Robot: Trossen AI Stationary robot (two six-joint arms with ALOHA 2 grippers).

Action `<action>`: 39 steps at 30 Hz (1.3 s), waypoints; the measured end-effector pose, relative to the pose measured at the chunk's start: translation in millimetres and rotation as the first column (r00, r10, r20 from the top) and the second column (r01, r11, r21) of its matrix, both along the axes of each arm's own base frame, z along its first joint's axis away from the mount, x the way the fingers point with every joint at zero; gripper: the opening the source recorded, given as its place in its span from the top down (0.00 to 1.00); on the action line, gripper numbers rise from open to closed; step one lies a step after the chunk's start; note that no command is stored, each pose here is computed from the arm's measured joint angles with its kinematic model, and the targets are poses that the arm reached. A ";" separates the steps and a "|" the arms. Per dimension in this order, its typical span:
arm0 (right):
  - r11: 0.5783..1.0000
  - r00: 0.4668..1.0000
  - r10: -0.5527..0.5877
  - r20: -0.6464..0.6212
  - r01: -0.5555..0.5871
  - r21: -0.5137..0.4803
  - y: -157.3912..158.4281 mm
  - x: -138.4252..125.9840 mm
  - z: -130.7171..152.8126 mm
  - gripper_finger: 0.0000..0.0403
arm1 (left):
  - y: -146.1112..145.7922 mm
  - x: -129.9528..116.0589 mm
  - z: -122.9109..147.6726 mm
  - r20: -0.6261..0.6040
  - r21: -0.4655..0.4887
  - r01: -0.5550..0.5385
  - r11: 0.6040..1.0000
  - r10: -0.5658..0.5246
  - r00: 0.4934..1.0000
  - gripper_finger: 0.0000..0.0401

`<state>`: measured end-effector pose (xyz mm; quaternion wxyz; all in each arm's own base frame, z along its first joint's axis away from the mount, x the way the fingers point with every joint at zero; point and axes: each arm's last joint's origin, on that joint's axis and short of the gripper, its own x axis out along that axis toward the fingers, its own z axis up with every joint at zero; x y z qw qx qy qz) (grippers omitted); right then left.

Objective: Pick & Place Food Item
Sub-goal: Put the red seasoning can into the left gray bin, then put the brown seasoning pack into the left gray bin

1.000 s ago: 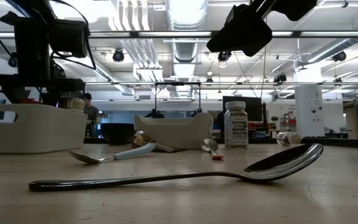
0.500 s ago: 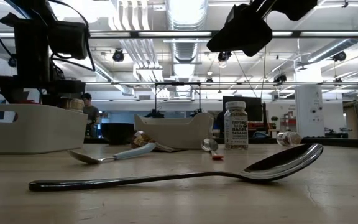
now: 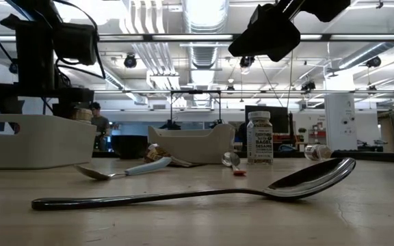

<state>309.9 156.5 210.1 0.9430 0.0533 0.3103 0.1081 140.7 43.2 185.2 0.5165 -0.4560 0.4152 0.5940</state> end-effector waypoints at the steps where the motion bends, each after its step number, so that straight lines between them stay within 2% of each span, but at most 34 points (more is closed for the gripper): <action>1: 1.000 1.000 0.000 0.000 0.000 0.000 0.0 0.0 0.0 0.08 | 0.0 0.0 0.0 -0.001 0.000 0.002 1.000 -0.002 1.000 0.10; 7: 1.000 1.000 0.000 0.000 0.000 0.000 0.0 0.0 0.0 0.08 | 0.5 1.8 4.0 0.000 0.001 0.043 0.999 -0.043 0.999 0.10; 23: 1.000 1.000 0.000 -0.001 0.000 -0.001 -0.1 -0.1 -0.1 0.08 | -1.6 17.0 37.6 0.073 0.027 0.153 0.988 -0.155 0.985 0.10; 31: 1.000 1.000 0.000 -0.001 0.000 -0.001 -0.1 -0.1 -0.1 0.08 | -4.2 10.0 47.2 -0.004 -0.001 0.148 0.989 -0.148 0.989 0.10; 36: 1.000 1.000 0.001 -0.001 -0.001 -0.003 -0.2 -0.1 -0.1 0.08 | -11.4 17.7 59.1 0.047 0.033 0.198 0.980 -0.199 0.979 0.10; 39: 1.000 1.000 0.001 -0.001 -0.001 -0.003 -0.2 -0.1 -0.1 0.08 | -18.2 24.0 68.8 0.087 0.093 0.231 0.969 -0.239 0.967 0.10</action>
